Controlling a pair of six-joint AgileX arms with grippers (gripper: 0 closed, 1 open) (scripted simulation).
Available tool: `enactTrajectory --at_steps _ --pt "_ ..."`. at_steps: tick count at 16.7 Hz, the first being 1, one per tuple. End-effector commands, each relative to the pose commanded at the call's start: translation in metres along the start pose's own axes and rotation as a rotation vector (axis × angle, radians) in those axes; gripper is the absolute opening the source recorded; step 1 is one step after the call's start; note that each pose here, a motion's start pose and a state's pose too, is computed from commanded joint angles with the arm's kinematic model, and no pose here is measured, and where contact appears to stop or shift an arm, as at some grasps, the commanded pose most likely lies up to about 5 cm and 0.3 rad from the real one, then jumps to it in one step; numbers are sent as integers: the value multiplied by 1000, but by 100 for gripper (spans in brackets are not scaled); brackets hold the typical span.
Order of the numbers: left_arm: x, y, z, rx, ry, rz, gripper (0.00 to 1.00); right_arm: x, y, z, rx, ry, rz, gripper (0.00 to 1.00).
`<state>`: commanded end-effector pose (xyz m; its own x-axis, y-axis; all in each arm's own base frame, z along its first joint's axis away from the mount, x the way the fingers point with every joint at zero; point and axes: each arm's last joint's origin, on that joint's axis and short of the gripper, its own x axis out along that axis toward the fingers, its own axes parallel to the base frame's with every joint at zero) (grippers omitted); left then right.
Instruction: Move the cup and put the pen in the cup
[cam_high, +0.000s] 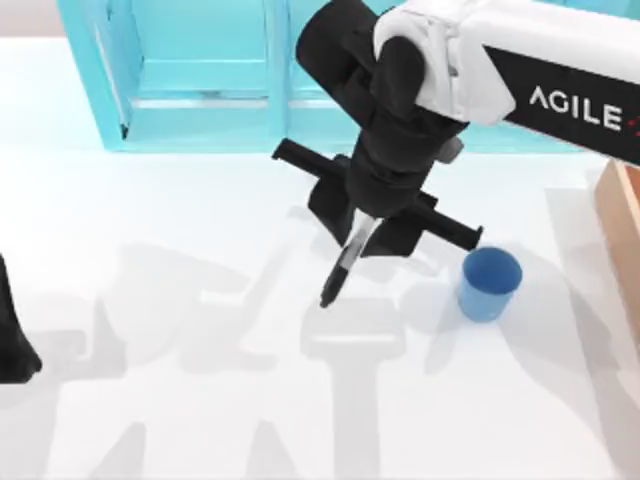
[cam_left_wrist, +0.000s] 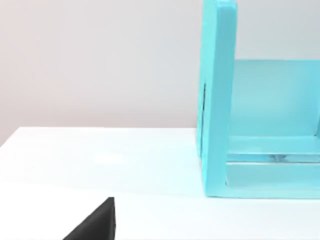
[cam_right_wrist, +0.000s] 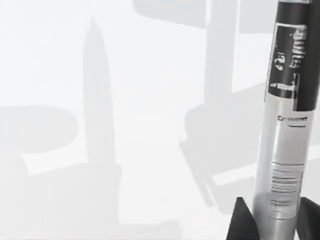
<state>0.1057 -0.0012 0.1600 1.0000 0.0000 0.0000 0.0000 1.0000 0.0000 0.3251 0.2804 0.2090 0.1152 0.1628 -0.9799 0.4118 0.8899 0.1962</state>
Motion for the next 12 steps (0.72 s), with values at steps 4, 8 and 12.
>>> enactTrajectory --at_steps 4,8,12 --pt "0 0 0 0 0 0 100 -11 -6 -18 1 11 -21 0" --pt "0 0 0 0 0 0 100 -11 -6 -16 6 10 -19 0" --pt "0 0 0 0 0 0 100 -9 -5 -22 -84 -78 21 0"
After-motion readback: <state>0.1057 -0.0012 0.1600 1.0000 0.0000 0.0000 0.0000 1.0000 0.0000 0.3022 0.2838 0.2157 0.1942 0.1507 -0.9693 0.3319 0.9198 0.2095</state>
